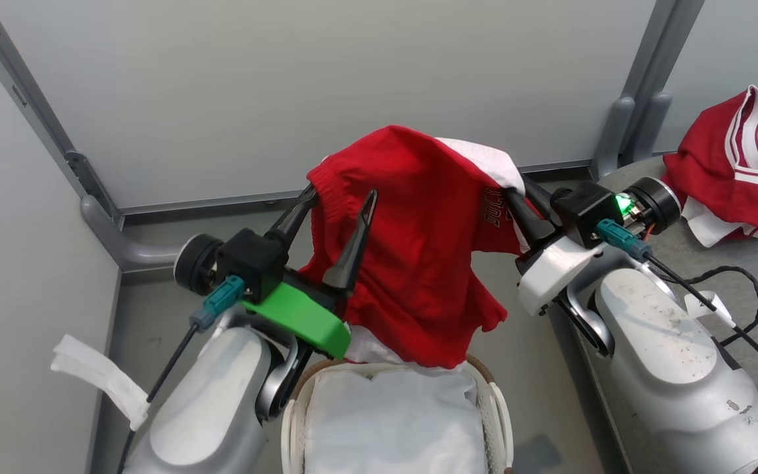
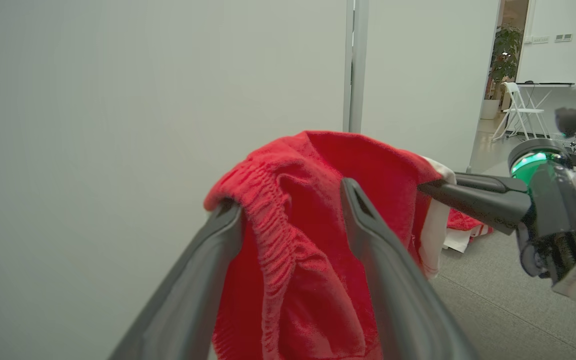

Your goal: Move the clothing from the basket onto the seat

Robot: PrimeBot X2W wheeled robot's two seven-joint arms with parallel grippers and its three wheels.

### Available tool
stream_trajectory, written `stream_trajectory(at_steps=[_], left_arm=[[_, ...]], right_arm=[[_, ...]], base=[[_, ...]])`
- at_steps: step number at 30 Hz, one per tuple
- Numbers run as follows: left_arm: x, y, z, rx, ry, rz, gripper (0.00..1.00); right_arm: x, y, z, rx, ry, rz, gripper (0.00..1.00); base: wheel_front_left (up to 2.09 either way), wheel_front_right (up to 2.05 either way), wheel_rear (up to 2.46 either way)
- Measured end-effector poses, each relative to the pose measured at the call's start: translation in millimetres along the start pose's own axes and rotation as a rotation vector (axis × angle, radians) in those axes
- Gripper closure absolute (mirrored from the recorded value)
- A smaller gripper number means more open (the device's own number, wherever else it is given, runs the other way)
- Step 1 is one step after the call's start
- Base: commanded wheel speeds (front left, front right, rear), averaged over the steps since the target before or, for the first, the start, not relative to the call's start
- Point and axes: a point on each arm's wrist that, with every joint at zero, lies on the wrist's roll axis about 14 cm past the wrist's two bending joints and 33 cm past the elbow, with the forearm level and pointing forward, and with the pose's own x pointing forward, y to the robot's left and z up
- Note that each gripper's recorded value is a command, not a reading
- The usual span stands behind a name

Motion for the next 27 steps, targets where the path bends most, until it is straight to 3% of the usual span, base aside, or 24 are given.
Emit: stream_trajectory(at_steps=[18, 27], left_arm=[[-61, -1, -85, -0.228, 0.193, 0.182, 0.00], [-61, -2, -89, -0.234, 0.196, 0.190, 0.00]], right_arm=[[-11, -35, 8, -0.016, -0.027, -0.101, 1.00], [-23, -55, 6, -0.025, -0.023, -0.162, 1.00]], base=[[0.00, 0.00, 0.00], [0.00, 0.00, 0.00]])
